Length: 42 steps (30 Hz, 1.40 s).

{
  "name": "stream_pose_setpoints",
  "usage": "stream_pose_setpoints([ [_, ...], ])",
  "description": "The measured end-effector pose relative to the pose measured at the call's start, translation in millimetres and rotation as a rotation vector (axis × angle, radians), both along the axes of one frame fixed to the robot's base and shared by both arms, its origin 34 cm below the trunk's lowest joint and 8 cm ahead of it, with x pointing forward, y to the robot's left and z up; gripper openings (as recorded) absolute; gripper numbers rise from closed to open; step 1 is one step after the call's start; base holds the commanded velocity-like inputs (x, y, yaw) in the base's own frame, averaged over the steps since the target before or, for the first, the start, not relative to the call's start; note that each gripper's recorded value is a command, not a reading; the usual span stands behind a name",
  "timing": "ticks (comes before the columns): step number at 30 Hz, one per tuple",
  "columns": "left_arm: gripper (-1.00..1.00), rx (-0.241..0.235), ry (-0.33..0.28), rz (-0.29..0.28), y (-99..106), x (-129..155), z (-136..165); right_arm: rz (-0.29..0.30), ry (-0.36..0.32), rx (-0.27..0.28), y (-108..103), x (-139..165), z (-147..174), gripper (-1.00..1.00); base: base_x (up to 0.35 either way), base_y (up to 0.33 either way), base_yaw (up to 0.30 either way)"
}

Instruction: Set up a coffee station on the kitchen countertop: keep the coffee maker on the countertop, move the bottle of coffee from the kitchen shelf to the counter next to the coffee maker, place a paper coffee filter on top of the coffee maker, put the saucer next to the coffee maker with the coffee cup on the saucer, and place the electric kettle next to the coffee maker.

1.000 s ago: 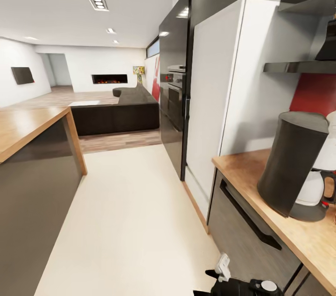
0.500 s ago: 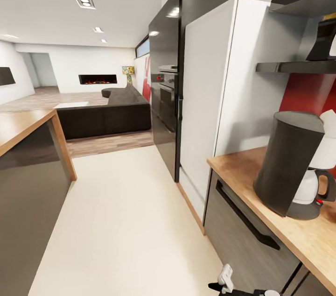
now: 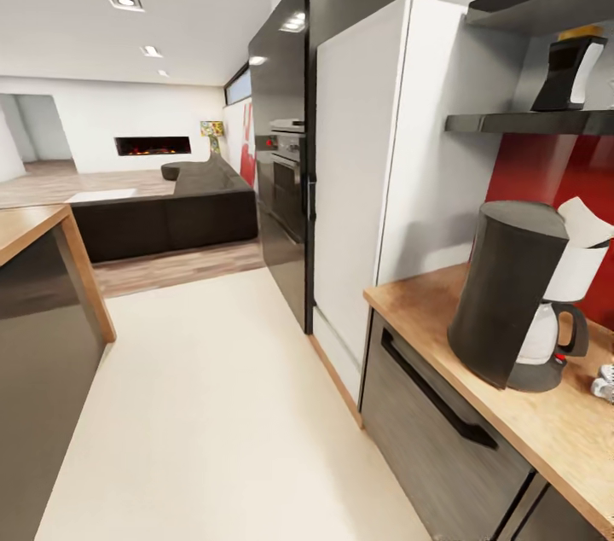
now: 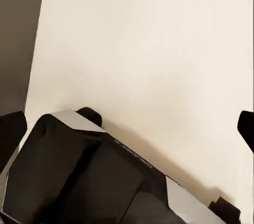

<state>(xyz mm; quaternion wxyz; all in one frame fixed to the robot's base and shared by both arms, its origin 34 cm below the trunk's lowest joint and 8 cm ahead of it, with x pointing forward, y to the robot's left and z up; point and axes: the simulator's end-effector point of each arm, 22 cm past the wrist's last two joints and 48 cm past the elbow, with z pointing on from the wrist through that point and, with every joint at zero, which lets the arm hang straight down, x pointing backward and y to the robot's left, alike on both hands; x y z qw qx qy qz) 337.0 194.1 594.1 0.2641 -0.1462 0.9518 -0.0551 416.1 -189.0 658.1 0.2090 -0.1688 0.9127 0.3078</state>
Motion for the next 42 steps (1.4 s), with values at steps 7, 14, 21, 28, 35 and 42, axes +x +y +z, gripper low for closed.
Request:
stream_pose_setpoints([
  [7,1.0,-0.002,0.0,-0.002,-1.5,-0.9,4.9,-0.054,0.097,-0.074,-7.8,-35.3,-27.7,1.0,0.0,0.0,-0.015],
  [14,1.0,-0.002,0.0,-0.004,-2.2,-2.0,11.0,-0.06,0.14,-0.074,-3.9,-53.4,-29.6,1.0,0.0,0.0,-0.038],
  [21,1.0,-0.002,0.0,-0.003,-2.0,-2.0,10.9,-0.059,0.125,-0.074,-4.0,-52.6,-29.6,1.0,0.0,0.01,-0.228],
  [28,1.0,-0.003,0.002,-0.005,-2.6,-3.0,10.7,-0.054,0.09,-0.068,-2.8,-47.9,-27.4,1.0,0.088,0.225,-0.114],
  [35,1.0,-0.002,0.003,-0.004,-2.1,-3.3,10.4,-0.058,0.092,-0.091,-20.7,-49.9,-29.3,1.0,0.11,0.189,-0.011],
  [42,1.0,-0.002,0.003,-0.003,-1.9,-3.3,10.3,-0.057,0.099,-0.091,-21.7,-52.9,-30.3,1.0,0.018,0.029,-0.187],
])
